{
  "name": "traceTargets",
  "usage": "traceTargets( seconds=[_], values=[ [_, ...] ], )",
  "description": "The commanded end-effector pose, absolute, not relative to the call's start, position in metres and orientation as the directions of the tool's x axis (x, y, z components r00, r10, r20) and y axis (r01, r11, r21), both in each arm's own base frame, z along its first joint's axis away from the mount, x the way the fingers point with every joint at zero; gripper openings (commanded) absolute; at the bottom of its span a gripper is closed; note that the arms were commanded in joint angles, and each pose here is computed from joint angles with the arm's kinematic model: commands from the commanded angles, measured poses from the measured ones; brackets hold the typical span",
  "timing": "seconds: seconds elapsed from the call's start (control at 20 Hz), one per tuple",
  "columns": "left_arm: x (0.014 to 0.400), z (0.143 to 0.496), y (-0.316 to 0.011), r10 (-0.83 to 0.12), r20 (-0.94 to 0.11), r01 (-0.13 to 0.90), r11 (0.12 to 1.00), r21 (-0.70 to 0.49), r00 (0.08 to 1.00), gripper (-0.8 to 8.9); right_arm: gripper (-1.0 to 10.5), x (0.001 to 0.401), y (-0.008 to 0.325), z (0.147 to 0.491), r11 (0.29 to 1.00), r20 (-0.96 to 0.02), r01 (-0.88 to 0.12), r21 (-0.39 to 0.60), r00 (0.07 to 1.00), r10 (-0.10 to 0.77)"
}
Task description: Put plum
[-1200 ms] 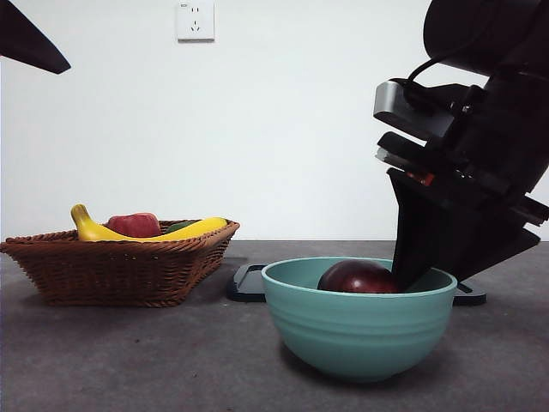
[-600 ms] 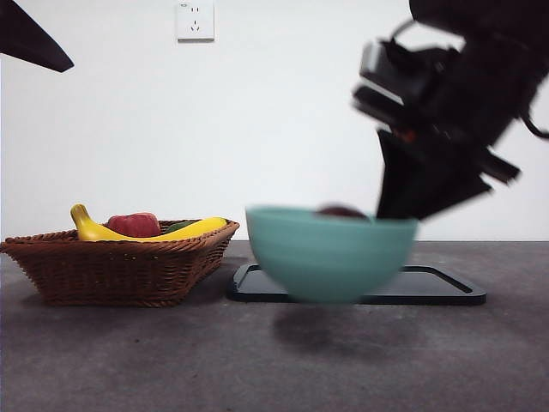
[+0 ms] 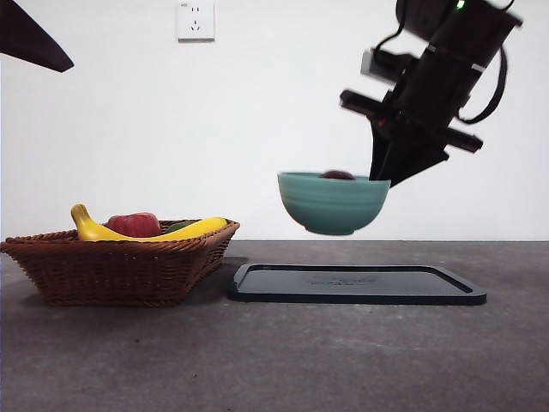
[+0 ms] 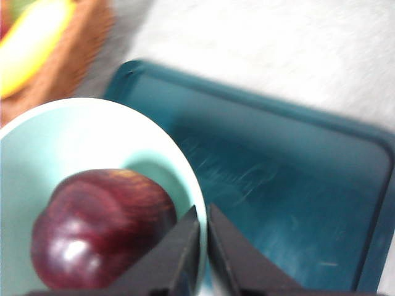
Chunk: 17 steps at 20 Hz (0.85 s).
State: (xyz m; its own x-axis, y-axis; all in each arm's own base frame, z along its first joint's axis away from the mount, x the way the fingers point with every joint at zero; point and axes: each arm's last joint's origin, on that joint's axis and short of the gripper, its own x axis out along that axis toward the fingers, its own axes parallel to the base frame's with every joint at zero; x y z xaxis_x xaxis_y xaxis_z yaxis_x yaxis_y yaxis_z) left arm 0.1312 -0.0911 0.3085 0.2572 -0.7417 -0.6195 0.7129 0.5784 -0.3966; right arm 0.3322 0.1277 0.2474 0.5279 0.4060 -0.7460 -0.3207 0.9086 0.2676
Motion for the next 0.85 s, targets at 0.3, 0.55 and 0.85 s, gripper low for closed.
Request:
traceTargets(
  seconds=[0.3, 0.55, 0.85],
  values=[
    [0.131, 0.311, -0.092, -0.747, -0.615, 0.717, 0.572, -0.399, 0.254, 3.74, 0.1, 0.372, 0.13, 0.213, 0.919, -0.765, -0.296, 0.26, 0.518, 0.383],
    [0.131, 0.311, -0.092, -0.747, -0.614, 0.717, 0.571, -0.399, 0.254, 3.74, 0.1, 0.375, 0.131, 0.198, 0.922, -0.79, -0.288, 0.258, 0.487, 0.373],
    [0.131, 0.311, -0.092, -0.745, -0.617, 0.715, 0.573, -0.401, 0.251, 3.74, 0.5, 0.376, 0.131, 0.192, 0.924, -0.805, -0.284, 0.256, 0.466, 0.366]
  ],
)
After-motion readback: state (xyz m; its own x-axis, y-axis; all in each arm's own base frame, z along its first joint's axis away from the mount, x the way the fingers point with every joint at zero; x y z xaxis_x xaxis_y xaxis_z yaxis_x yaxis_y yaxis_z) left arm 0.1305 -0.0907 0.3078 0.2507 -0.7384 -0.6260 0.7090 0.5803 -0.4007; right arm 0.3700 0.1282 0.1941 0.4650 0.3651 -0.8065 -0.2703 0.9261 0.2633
